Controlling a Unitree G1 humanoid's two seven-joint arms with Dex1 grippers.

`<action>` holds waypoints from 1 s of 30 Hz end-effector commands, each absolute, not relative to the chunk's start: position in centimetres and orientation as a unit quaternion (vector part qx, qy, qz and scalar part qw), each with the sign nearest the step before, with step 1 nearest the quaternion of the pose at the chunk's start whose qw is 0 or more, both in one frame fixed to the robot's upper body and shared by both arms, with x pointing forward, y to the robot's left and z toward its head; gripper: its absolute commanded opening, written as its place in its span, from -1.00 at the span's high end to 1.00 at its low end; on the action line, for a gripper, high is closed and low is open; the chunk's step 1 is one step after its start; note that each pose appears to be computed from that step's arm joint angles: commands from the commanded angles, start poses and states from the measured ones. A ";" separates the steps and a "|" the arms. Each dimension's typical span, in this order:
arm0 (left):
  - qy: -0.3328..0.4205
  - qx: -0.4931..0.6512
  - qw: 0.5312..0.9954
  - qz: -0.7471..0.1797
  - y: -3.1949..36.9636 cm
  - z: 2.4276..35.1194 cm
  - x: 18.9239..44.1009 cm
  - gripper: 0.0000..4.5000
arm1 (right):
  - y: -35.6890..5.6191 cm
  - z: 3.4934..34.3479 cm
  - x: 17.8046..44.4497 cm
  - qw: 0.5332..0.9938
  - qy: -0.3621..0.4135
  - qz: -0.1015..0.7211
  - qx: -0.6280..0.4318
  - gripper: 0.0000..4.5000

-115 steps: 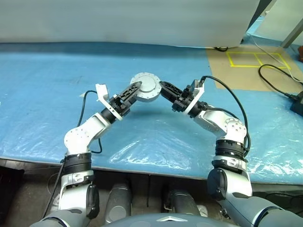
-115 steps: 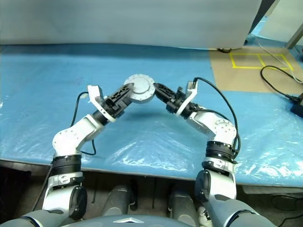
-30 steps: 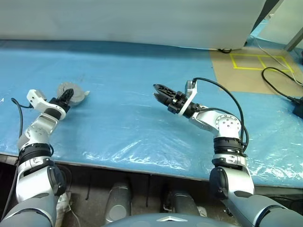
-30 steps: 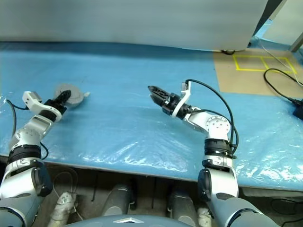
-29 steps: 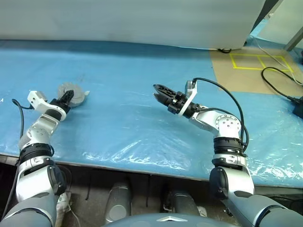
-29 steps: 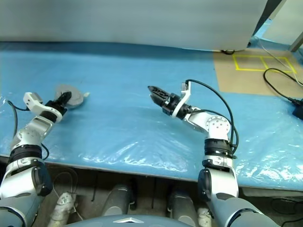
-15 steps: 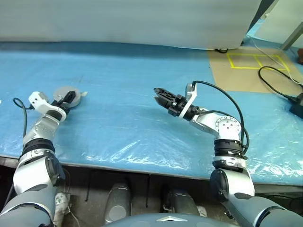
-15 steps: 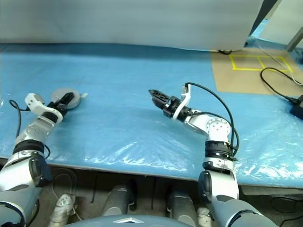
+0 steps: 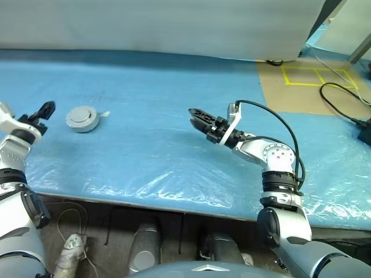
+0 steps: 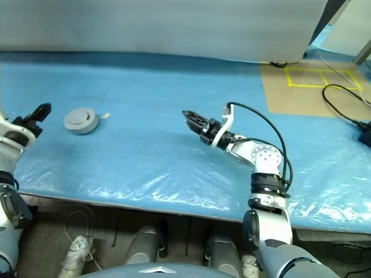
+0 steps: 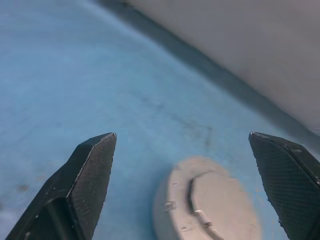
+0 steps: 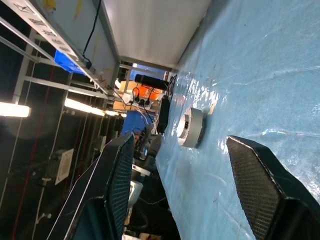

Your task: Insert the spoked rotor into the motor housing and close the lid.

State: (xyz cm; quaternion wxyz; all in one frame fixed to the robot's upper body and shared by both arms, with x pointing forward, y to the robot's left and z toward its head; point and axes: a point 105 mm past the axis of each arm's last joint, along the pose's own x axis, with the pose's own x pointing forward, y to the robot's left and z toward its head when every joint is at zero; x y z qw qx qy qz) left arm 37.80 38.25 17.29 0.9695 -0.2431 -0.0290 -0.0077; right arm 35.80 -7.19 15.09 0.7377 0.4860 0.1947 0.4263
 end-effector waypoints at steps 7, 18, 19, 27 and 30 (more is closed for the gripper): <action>0.011 -0.130 0.940 -0.315 22.8 20.2 38.1 -0.99 | -9.9 16.0 35.7 0.836 0.120 0.441 0.302 -0.37; 0.121 -0.013 0.899 -0.420 14.4 10.0 34.8 -0.99 | -10.3 10.6 34.9 0.881 0.132 0.434 0.132 -0.37; 0.121 -0.008 0.901 -0.418 14.1 9.5 34.7 -0.99 | -10.2 10.5 35.0 0.882 0.128 0.432 0.136 -0.37; 0.086 -0.026 0.900 -0.426 12.3 10.7 34.8 -0.99 | -9.9 11.1 35.1 0.886 0.109 0.431 0.133 -0.37; 0.077 -0.030 0.903 -0.421 12.6 11.3 35.1 -0.99 | -10.3 11.7 35.6 0.888 0.101 0.426 0.142 -0.37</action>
